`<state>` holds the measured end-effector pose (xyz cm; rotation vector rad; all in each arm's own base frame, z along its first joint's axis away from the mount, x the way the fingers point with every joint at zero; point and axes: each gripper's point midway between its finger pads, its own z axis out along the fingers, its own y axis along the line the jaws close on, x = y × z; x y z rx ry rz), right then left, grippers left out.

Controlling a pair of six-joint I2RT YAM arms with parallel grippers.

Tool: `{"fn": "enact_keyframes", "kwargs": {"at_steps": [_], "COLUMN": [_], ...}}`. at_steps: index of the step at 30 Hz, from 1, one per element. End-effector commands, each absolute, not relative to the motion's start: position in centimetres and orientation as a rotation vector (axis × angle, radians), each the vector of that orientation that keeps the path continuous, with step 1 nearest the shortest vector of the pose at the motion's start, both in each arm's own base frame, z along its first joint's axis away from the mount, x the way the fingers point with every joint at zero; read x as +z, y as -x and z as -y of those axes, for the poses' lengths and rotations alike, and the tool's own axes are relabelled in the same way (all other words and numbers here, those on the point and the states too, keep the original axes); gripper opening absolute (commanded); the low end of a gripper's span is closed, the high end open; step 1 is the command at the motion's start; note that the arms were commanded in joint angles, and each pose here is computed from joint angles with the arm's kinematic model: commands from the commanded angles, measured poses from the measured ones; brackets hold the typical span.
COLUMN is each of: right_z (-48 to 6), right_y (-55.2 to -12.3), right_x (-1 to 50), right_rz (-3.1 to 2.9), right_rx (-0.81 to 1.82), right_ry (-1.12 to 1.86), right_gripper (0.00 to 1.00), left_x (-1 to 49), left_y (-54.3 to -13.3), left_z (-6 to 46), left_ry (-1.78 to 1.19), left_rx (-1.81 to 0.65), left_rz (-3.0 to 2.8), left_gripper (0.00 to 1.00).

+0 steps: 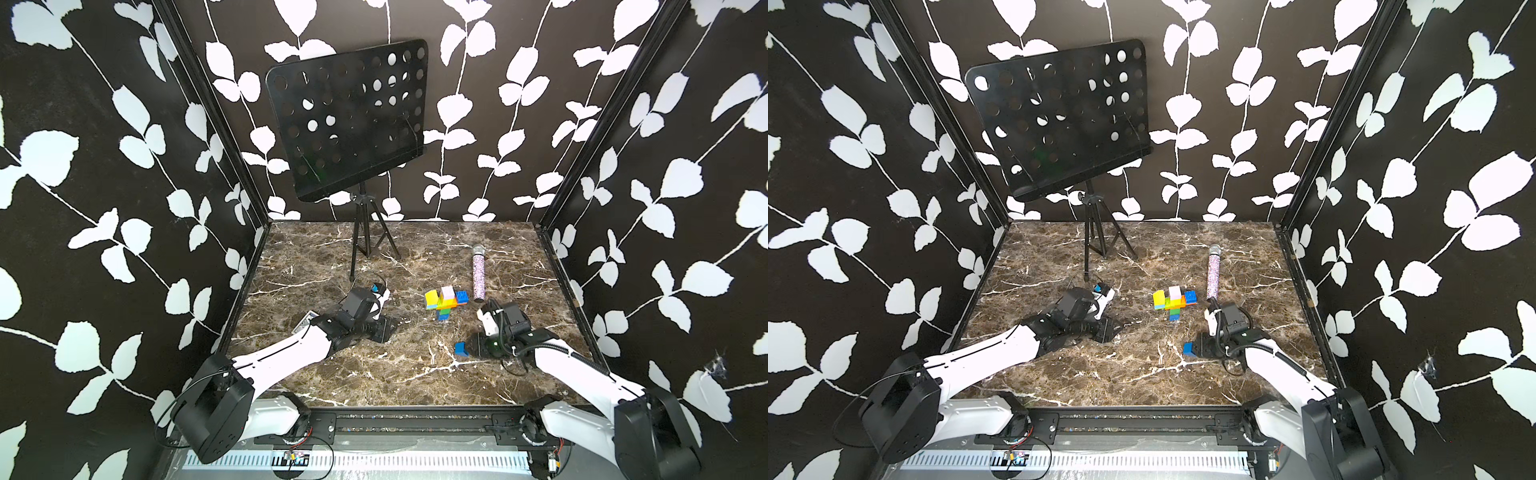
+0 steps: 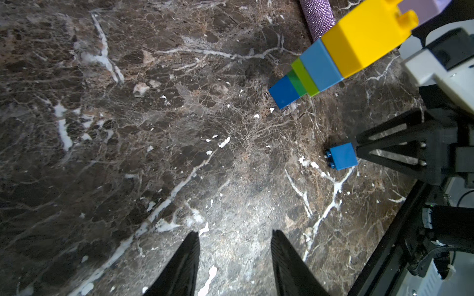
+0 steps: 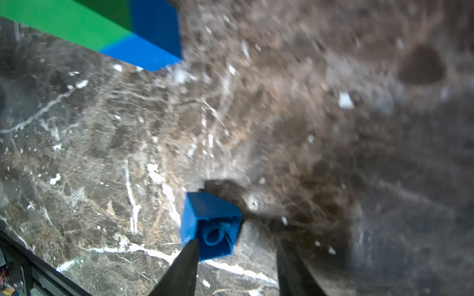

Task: Assemble a fork with lego
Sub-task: Move the lego brick at the center of the board, then pick up the lego brick from the center of the board.

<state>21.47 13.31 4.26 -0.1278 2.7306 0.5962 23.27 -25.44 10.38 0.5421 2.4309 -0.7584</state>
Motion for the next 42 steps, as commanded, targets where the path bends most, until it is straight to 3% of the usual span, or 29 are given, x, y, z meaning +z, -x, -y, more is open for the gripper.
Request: {"fn": "enact_keyframes", "kwargs": {"at_steps": [1,10,24,32,42], "right_z": [-14.8,-17.1,-18.6,-16.7,-18.5], "right_y": [-22.2,-21.8,-16.7,-18.8,-18.8], "right_x": [5.0,4.0,3.8,5.0,3.5], "right_rz": [-2.669,-2.714,-2.696,-2.659,-2.693], "right_rx": [0.645,0.731,0.682,0.408,0.362], "right_ry": [0.311,0.427,0.421,0.466,0.543], "right_gripper": [0.52,0.54,0.56,0.55,0.52], "left_x": [10.6,10.1,9.4,9.4,8.9], "left_y": [-22.8,-23.1,-23.1,-22.9,-22.4], "left_z": [25.2,25.4,26.0,25.4,24.6], "left_ry": [-0.543,-0.568,-0.632,-0.605,-0.580], "left_rx": [-0.779,-0.758,-0.753,-0.740,-0.727], "left_rz": [-2.423,-2.441,-2.462,-2.463,-2.469], "left_gripper": [0.48,0.48,0.46,0.46,0.45]}}
